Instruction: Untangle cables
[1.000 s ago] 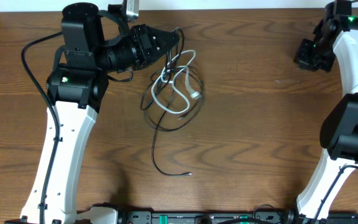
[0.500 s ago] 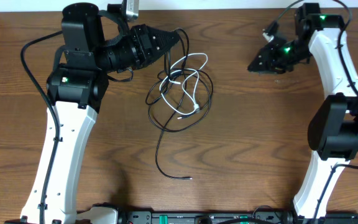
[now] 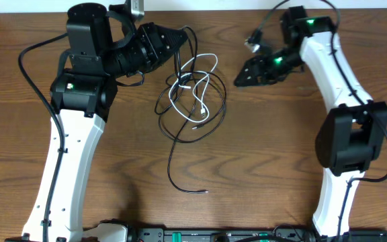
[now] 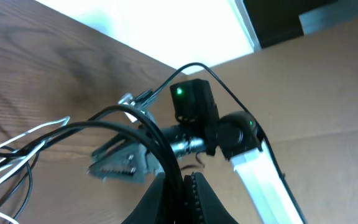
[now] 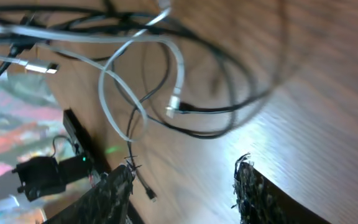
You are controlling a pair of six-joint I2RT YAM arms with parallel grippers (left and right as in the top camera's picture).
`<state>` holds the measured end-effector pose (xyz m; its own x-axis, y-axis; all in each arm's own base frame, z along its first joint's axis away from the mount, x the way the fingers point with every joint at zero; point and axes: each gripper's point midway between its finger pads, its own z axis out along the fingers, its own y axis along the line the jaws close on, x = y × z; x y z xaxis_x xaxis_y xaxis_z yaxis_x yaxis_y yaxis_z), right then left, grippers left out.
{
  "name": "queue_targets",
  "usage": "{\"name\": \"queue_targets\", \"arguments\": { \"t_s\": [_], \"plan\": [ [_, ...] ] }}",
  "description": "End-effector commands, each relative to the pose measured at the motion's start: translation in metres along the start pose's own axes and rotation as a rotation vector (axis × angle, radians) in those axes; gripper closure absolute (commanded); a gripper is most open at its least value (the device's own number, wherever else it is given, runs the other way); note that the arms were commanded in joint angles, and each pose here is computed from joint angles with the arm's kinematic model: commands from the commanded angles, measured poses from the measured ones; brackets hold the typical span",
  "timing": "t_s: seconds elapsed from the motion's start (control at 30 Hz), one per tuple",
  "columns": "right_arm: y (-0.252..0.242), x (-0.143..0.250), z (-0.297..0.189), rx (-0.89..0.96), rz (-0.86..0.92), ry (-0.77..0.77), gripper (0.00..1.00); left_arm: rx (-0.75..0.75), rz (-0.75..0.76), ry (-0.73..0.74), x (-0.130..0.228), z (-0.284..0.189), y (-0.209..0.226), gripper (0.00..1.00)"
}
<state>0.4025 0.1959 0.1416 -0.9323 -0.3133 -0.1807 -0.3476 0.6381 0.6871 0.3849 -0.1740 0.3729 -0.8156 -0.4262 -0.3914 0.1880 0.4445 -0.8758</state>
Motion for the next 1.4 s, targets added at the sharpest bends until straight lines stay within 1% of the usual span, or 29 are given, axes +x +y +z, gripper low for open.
{"name": "queue_targets", "arguments": {
  "t_s": [0.0, 0.13, 0.23, 0.5, 0.7, 0.93, 1.03, 1.2, 1.37],
  "plan": [
    [0.026, 0.0, 0.024, -0.041, -0.003, 0.036, 0.45, -0.021, -0.03, -0.052, -0.008, -0.005, -0.001, 0.9],
    [0.029, -0.004, 0.045, 0.032, 0.039, 0.042, 0.39, -0.021, -0.047, -0.053, -0.008, -0.005, -0.001, 0.9],
    [0.037, -0.006, 0.066, 0.037, 0.038, 0.04, 0.36, -0.021, -0.047, -0.052, -0.008, -0.005, -0.001, 0.9],
    [0.042, 0.005, 0.119, 0.044, 0.092, 0.051, 0.36, -0.021, -0.047, -0.053, -0.008, -0.005, -0.001, 0.9],
    [0.062, 0.011, 0.141, -0.066, 0.052, 0.058, 0.39, -0.021, -0.047, -0.052, -0.008, -0.005, -0.001, 0.9],
    [0.069, 0.007, 0.139, -0.123, 0.042, 0.05, 0.41, -0.021, -0.047, -0.052, -0.008, -0.005, -0.001, 0.9],
    [0.056, 0.006, 0.134, -0.08, 0.069, 0.041, 0.41, -0.021, -0.047, -0.052, -0.008, -0.005, -0.001, 0.9],
    [0.026, -0.006, 0.106, -0.048, 0.128, -0.014, 0.4, -0.021, -0.047, -0.052, -0.008, -0.005, -0.001, 0.9],
    [0.023, -0.011, 0.078, -0.097, 0.066, -0.053, 0.4, -0.021, -0.047, -0.052, -0.008, -0.005, -0.001, 0.9]
  ]
}}
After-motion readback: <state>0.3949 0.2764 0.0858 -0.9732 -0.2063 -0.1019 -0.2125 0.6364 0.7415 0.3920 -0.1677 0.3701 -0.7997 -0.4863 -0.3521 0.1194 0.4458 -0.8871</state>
